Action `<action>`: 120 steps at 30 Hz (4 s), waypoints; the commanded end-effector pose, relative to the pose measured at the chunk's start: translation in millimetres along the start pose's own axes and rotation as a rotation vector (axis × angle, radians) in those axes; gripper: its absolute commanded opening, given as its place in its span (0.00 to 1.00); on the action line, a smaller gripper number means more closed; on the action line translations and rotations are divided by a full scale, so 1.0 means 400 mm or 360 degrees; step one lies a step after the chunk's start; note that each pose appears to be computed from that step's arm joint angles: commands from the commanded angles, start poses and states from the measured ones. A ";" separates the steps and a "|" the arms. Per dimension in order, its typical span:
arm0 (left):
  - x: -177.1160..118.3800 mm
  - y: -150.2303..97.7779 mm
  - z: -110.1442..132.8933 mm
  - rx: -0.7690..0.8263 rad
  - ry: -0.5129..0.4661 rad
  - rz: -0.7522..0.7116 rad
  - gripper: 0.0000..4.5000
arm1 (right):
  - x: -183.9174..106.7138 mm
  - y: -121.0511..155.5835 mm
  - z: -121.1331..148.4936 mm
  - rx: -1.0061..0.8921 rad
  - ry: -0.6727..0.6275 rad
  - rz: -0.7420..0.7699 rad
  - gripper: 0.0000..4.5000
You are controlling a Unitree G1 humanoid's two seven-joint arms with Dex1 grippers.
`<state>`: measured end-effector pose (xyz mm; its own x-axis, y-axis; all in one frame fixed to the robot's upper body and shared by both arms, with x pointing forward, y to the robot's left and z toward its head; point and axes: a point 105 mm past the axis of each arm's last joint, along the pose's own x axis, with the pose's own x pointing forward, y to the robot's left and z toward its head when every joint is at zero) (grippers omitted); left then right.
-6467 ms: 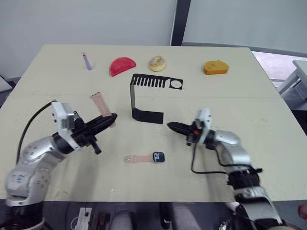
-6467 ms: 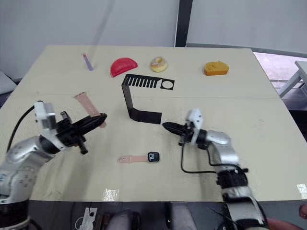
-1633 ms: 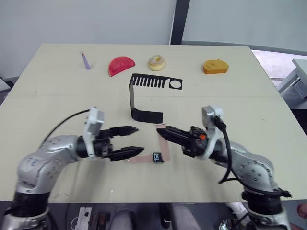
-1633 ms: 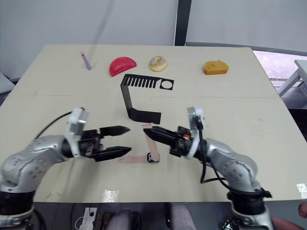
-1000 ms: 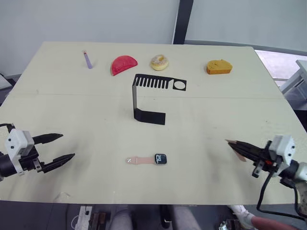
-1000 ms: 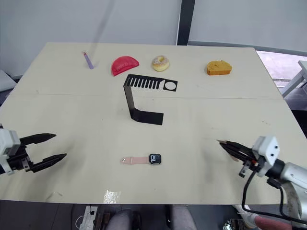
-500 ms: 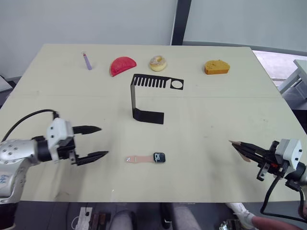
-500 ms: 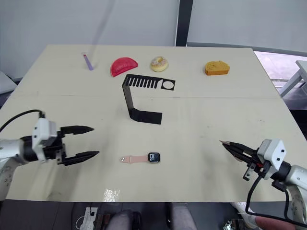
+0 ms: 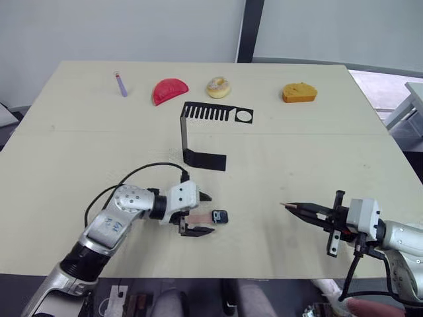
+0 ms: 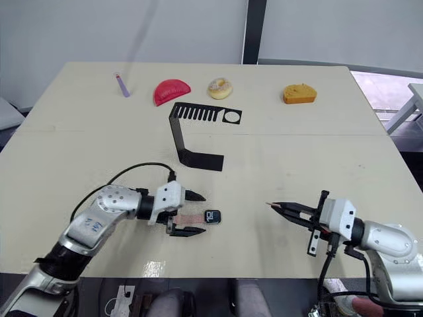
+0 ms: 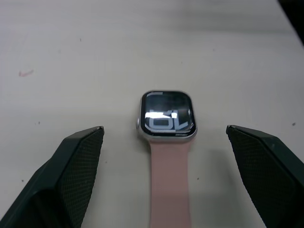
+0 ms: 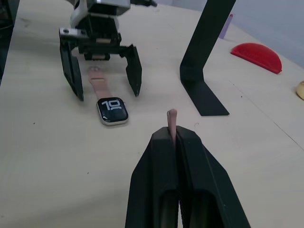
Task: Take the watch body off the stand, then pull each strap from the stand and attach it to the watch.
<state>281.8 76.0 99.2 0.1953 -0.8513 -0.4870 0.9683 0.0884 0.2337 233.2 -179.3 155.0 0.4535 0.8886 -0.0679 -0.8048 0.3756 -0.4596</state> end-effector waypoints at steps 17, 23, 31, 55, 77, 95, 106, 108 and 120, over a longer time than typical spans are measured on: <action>0.067 -0.001 0.012 0.0108 0.0011 0.0102 0.99 | 0.019 -0.002 0.036 -0.0030 -0.0029 -0.0057 0.00; 0.072 -0.019 -0.007 0.0097 0.0047 0.0087 0.99 | 0.024 -0.005 0.039 -0.0031 -0.0030 -0.0070 0.00; 0.072 -0.026 -0.024 0.0045 0.0057 0.0077 0.99 | 0.027 -0.008 0.038 -0.0023 -0.0029 -0.0078 0.00; 0.080 -0.058 -0.079 -0.0188 0.0128 0.0006 0.36 | 0.030 0.001 0.027 0.0011 -0.0047 -0.0095 0.00; -0.164 -0.014 0.119 -0.0732 -0.0659 -0.0433 0.36 | 0.098 0.056 0.116 -0.0511 -0.0116 0.0121 0.00; -0.051 0.000 0.157 -0.1066 -0.0486 -0.0416 0.36 | 0.146 0.088 0.090 -0.0740 -0.0037 0.0204 0.00; -0.042 -0.005 0.153 -0.1108 -0.0435 -0.0398 0.36 | 0.140 0.069 0.078 -0.0777 -0.0004 0.0133 0.00; -0.042 -0.005 0.153 -0.1111 -0.0437 -0.0398 0.36 | 0.140 0.068 0.076 -0.0777 0.0000 0.0132 0.00; -0.040 -0.007 0.158 -0.1119 -0.0446 -0.0400 0.36 | 0.152 0.057 0.064 -0.0756 0.0015 0.0104 0.00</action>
<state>266.5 56.4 147.7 -0.0016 -0.9742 -0.2256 0.8470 0.1187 -0.5182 232.9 -111.9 156.2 0.4130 0.8977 -0.1533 -0.5902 0.1356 -0.7958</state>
